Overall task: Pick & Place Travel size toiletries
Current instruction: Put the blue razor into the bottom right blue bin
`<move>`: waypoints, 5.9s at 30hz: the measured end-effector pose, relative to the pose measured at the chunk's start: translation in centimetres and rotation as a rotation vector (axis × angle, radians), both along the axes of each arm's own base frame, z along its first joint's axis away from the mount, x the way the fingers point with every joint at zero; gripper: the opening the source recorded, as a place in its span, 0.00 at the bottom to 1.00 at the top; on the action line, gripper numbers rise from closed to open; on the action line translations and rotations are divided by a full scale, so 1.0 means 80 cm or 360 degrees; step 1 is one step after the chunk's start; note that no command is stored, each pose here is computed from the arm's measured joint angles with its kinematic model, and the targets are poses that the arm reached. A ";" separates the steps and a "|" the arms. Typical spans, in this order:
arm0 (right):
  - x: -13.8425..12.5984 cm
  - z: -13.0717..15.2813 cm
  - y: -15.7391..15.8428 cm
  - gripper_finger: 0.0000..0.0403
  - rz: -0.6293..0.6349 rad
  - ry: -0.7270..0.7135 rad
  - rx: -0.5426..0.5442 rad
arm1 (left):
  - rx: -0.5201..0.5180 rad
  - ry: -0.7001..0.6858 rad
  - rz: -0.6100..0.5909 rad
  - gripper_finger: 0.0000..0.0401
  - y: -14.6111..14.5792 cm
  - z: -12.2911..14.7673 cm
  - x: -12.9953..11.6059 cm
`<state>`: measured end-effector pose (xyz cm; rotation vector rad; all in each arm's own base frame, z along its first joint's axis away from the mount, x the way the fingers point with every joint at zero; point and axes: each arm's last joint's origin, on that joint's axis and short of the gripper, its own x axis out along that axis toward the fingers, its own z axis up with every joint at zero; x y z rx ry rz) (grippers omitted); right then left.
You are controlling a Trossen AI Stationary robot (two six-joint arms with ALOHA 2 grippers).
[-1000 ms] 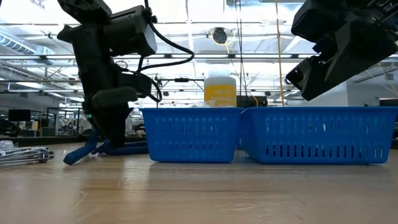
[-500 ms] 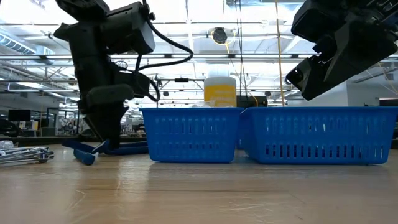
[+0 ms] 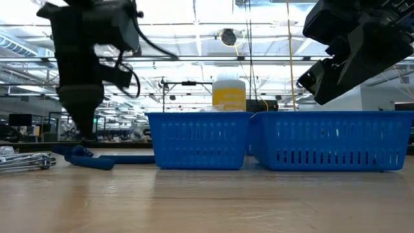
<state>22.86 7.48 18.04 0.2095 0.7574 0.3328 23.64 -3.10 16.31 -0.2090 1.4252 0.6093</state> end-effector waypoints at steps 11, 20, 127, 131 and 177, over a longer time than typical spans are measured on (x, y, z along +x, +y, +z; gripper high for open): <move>0.003 0.000 -0.008 0.42 -0.0012 -0.0030 -0.0045 | 0.0366 -0.0921 -0.0404 0.02 -0.019 0.086 0.001; 0.021 0.016 -0.035 0.42 -0.0337 -0.0375 -0.0365 | 0.0448 -0.1792 -0.0895 0.02 -0.018 0.075 0.030; -0.015 0.025 0.004 0.06 -0.0040 -0.0119 0.0033 | 0.0098 -0.1890 -0.1026 0.61 0.008 0.008 0.144; -0.016 0.023 0.004 0.09 -0.0034 -0.0069 0.0068 | 0.0107 -0.1887 -0.1024 0.61 0.008 0.008 0.144; -0.018 0.020 0.003 0.43 -0.0034 -0.0022 0.0045 | 0.0122 -0.1885 -0.0995 0.61 0.015 0.008 0.144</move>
